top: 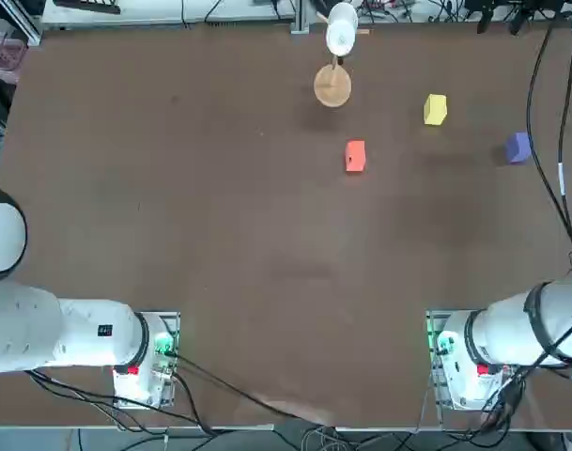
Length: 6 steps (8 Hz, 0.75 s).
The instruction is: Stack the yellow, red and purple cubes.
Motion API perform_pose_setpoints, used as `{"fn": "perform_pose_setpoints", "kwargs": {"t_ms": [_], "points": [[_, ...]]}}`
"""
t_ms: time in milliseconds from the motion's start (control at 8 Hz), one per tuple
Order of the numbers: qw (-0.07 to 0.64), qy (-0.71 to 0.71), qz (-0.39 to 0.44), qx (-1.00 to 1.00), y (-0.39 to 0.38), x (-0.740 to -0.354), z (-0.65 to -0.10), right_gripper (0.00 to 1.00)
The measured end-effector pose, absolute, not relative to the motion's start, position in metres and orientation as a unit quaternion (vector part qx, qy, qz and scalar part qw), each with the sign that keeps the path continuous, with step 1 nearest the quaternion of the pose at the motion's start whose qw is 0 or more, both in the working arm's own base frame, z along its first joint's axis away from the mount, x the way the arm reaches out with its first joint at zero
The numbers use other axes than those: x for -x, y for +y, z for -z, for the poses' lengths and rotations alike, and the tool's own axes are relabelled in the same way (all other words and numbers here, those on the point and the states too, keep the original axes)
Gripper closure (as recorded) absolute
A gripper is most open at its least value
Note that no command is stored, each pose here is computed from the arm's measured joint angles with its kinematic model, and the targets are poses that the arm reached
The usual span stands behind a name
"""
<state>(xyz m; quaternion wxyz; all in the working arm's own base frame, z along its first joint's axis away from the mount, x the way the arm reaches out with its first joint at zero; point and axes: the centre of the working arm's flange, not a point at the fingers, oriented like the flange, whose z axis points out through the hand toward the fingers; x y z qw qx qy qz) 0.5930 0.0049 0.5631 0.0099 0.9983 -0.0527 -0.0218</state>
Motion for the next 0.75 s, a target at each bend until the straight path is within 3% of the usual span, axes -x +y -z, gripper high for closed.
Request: {"fn": "perform_pose_setpoints", "kwargs": {"t_ms": [750], "points": [[0.012, -0.052, 0.04, -0.998, 0.005, -0.598, -0.543, 0.0]]}}
